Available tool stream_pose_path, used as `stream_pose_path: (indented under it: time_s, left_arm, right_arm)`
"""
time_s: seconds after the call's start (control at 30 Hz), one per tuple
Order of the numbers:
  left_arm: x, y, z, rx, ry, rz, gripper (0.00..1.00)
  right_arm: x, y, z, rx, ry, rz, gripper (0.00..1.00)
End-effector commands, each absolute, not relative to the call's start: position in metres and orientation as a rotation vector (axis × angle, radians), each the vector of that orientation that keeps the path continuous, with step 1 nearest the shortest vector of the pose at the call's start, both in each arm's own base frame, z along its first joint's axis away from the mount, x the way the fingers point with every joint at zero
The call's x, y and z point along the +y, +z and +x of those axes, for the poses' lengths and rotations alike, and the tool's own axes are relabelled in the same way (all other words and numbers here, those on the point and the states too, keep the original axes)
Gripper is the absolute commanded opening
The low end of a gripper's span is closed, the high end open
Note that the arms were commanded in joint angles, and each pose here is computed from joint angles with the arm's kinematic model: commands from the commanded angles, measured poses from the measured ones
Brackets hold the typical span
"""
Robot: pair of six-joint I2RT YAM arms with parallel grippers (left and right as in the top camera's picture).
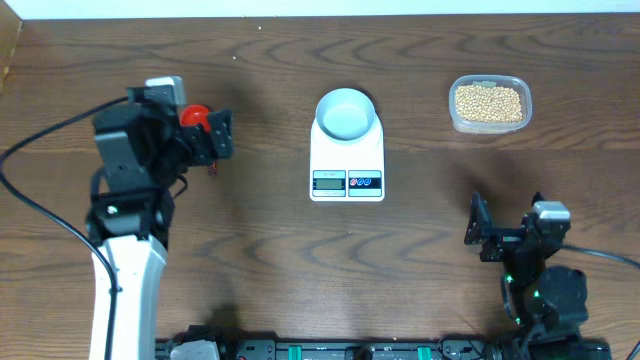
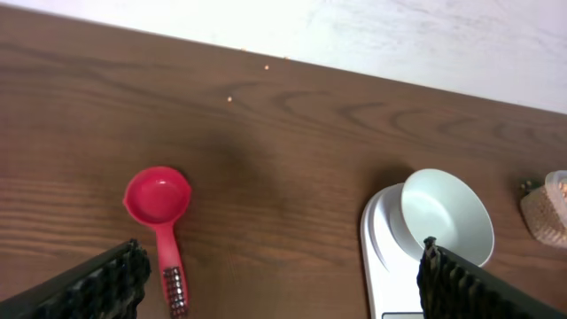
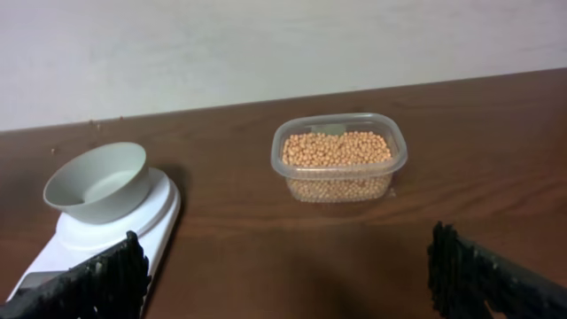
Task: Scoop item into bowl and weigh 50g on scale
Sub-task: 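Move the left gripper over the red scoop's cup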
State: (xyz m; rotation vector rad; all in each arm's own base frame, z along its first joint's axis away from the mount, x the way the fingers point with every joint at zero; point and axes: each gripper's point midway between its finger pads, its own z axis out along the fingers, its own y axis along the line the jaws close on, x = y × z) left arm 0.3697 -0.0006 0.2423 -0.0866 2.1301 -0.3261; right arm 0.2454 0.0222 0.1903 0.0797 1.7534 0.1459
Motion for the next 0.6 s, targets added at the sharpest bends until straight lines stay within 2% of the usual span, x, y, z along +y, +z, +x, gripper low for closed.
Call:
stream_pose_path:
  time_s: [0.0,0.57]
  left_arm:
    - [0.005,0.251,0.379,2.133,-0.412,-0.070,0.98]
    - [0.025,0.250,0.412,2.226,-0.383,0.024,0.98]
  right_arm:
    - [0.028,0.213,0.251,1.779,0.141,0.028,0.99]
    - [0.068,0.263,0.313,2.112,0.238,-0.145,0.99]
